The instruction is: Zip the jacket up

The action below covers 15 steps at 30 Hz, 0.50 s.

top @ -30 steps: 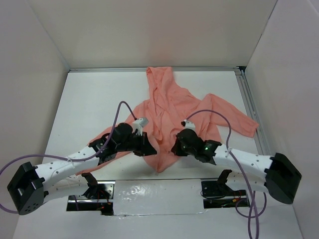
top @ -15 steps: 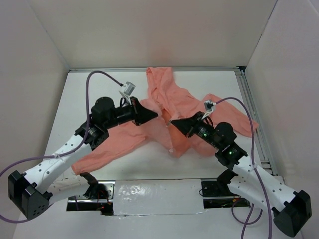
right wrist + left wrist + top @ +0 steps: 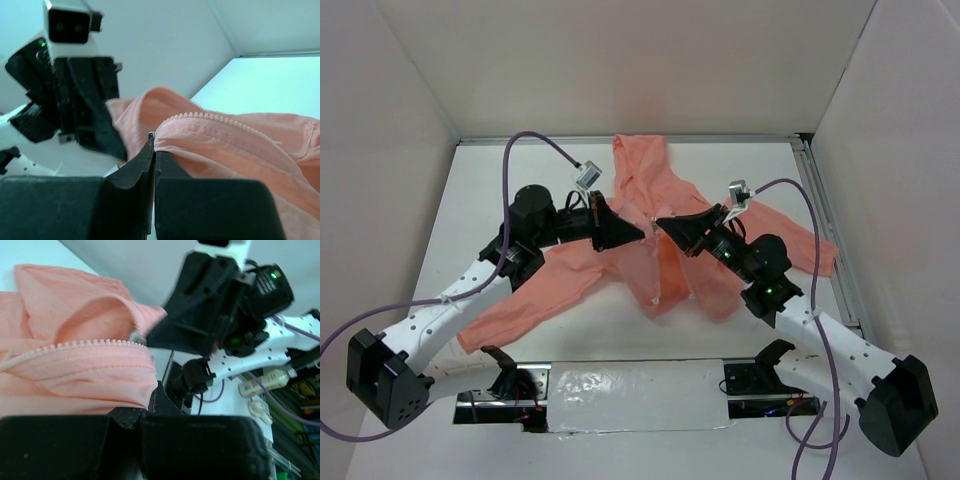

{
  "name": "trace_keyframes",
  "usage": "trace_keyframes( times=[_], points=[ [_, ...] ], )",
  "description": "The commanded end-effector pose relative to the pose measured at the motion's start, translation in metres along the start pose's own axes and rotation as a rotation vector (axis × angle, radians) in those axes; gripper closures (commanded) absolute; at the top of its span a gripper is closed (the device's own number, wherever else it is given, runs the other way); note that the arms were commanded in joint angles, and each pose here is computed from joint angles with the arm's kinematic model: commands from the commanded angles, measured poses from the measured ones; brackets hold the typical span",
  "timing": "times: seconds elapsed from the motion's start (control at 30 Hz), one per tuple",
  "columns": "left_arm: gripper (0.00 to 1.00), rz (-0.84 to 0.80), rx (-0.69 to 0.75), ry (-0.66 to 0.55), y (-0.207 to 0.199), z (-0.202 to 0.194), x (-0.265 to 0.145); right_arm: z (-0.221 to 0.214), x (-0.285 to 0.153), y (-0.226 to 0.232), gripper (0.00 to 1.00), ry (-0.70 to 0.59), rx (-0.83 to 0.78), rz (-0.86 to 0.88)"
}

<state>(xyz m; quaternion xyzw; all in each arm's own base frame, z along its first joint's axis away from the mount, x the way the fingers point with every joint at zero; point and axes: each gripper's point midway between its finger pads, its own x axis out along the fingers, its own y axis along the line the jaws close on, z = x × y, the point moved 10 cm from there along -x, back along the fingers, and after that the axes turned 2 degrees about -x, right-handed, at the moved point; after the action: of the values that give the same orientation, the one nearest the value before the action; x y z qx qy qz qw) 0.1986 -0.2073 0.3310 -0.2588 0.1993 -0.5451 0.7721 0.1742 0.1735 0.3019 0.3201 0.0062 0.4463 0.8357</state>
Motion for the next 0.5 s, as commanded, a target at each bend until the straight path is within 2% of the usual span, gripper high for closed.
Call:
trace_keyframes(
  times=[0.0, 0.13, 0.3, 0.47],
  points=[
    [1.00, -0.147, 0.101, -0.010, -0.027, 0.005, -0.011, 0.020, 0.007, 0.007, 1.00, -0.155, 0.001, 0.044],
    [1.00, -0.153, 0.100, -0.005, -0.033, 0.002, -0.017, 0.022, 0.006, 0.010, 1.00, -0.165, -0.020, 0.078],
    [1.00, -0.059, 0.122, -0.093, -0.031, 0.010, -0.021, 0.018, -0.003, 0.012, 1.00, -0.128, -0.027, 0.080],
    [1.00, -0.043, 0.140, -0.120, -0.028, 0.018, -0.019, 0.010, -0.013, 0.014, 1.00, -0.074, 0.011, 0.121]
  ],
)
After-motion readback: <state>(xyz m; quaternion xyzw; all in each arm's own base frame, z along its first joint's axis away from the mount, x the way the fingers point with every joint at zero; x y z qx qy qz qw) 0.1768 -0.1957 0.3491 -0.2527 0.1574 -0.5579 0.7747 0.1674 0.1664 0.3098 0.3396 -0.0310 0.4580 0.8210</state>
